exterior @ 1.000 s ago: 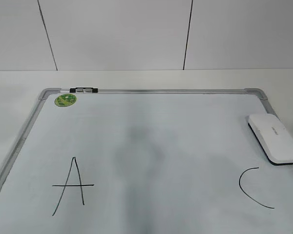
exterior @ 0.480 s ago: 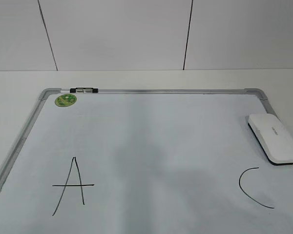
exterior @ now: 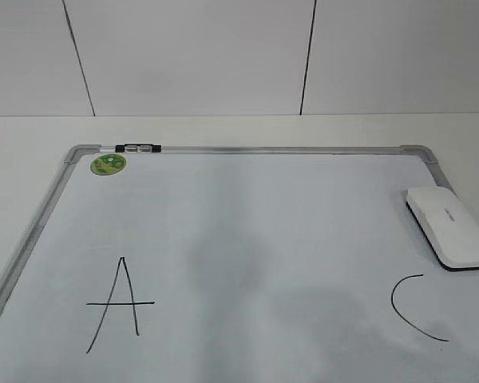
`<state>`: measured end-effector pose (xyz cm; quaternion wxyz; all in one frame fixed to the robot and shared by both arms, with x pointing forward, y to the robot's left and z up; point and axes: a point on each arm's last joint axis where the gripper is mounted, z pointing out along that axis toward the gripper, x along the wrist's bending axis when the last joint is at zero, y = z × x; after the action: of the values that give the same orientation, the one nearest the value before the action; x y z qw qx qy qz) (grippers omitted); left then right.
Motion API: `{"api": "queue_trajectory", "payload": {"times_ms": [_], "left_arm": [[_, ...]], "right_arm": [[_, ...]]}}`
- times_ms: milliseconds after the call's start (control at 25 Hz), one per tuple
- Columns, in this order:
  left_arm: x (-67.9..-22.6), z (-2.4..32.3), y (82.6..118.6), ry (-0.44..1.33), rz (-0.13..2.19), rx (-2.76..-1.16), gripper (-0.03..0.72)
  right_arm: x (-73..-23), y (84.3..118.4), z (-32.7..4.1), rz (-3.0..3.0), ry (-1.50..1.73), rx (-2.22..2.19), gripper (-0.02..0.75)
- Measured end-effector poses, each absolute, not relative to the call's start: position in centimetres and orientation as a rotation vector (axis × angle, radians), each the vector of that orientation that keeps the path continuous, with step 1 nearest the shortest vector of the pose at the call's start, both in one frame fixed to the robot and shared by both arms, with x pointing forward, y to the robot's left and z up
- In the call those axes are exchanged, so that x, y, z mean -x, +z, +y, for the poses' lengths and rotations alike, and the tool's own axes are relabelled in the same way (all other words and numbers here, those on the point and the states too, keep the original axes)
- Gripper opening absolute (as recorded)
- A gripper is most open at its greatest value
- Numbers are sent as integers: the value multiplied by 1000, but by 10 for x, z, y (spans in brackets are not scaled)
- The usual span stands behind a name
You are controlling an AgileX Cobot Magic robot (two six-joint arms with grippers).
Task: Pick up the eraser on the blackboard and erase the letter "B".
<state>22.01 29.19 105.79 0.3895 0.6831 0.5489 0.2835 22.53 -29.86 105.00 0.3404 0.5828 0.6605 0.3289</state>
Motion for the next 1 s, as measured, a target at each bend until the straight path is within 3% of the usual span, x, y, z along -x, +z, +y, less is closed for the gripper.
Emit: {"api": "queue_trajectory", "payload": {"times_ms": [1000], "left_arm": [[-230,296,1054,825,1400,-1699,243]], "right_arm": [[-227,1046,-299,1691,881,-1488,588]]}}
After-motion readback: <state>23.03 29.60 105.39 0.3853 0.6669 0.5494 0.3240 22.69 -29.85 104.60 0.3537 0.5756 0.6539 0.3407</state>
